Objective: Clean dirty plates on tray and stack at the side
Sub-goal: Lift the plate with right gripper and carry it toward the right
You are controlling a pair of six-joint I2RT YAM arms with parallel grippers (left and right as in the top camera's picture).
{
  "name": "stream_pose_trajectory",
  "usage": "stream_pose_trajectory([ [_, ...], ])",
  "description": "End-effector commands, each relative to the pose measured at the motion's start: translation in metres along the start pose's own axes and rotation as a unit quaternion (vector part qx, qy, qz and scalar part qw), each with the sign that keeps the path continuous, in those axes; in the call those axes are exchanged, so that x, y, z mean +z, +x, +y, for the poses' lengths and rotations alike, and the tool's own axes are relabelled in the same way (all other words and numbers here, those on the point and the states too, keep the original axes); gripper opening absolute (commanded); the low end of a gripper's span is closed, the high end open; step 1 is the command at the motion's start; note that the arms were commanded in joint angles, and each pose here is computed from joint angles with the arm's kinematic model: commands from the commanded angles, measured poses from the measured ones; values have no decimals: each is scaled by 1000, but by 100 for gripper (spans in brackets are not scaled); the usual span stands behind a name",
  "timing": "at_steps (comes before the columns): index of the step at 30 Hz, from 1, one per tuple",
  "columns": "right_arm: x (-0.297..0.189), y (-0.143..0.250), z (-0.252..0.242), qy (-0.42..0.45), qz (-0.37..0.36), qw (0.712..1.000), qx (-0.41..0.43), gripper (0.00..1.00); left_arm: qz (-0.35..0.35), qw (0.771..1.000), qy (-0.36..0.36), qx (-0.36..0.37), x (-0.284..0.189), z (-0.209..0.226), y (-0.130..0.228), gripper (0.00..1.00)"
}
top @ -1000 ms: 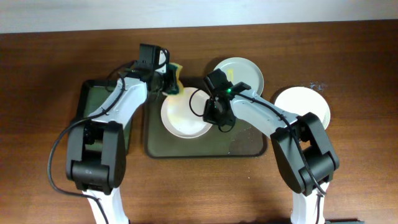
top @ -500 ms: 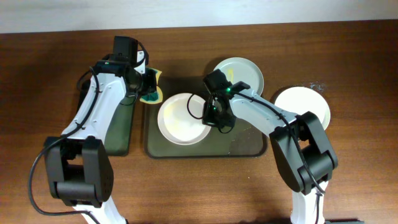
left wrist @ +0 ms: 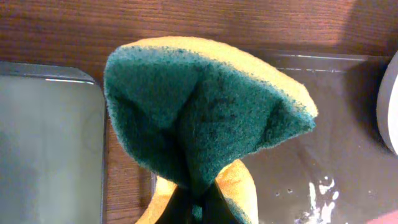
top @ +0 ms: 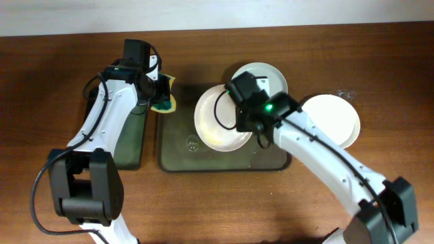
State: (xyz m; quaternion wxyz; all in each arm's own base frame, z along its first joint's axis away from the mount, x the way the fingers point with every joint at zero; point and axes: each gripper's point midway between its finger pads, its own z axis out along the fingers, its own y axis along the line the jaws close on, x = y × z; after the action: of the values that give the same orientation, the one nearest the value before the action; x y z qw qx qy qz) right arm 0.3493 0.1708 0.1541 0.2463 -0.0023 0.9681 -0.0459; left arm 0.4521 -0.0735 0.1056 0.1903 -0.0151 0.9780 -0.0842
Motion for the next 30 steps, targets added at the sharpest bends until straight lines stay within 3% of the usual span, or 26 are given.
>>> stream_pose_trajectory([
  [1, -36, -25, -13, 119, -122, 985, -41, 4, -19, 1000, -2, 13, -11, -2, -9, 0],
  [10, -134, -41, 6, 293, -349, 884, -104, 4, -19, 1000, -2, 13, -11, -2, -9, 0],
  [13, -147, -41, 8, 306, -372, 870, -107, 4, -19, 1000, -2, 13, -11, -2, -9, 0],
  [18, -144, -40, 10, 299, -368, 874, -107, 4, -19, 1000, -2, 13, -11, -2, -9, 0],
  [21, -108, -30, 18, 229, -295, 921, -112, 4, -19, 1000, -2, 13, -11, -2, -9, 0],
  [25, -47, -5, 26, 81, -123, 985, -86, 4, -19, 1000, -2, 13, -11, -2, -9, 0],
  [30, -8, -1, 10, -90, 33, 995, -2, 4, -18, 1000, -2, 13, -11, -2, -9, 0],
])
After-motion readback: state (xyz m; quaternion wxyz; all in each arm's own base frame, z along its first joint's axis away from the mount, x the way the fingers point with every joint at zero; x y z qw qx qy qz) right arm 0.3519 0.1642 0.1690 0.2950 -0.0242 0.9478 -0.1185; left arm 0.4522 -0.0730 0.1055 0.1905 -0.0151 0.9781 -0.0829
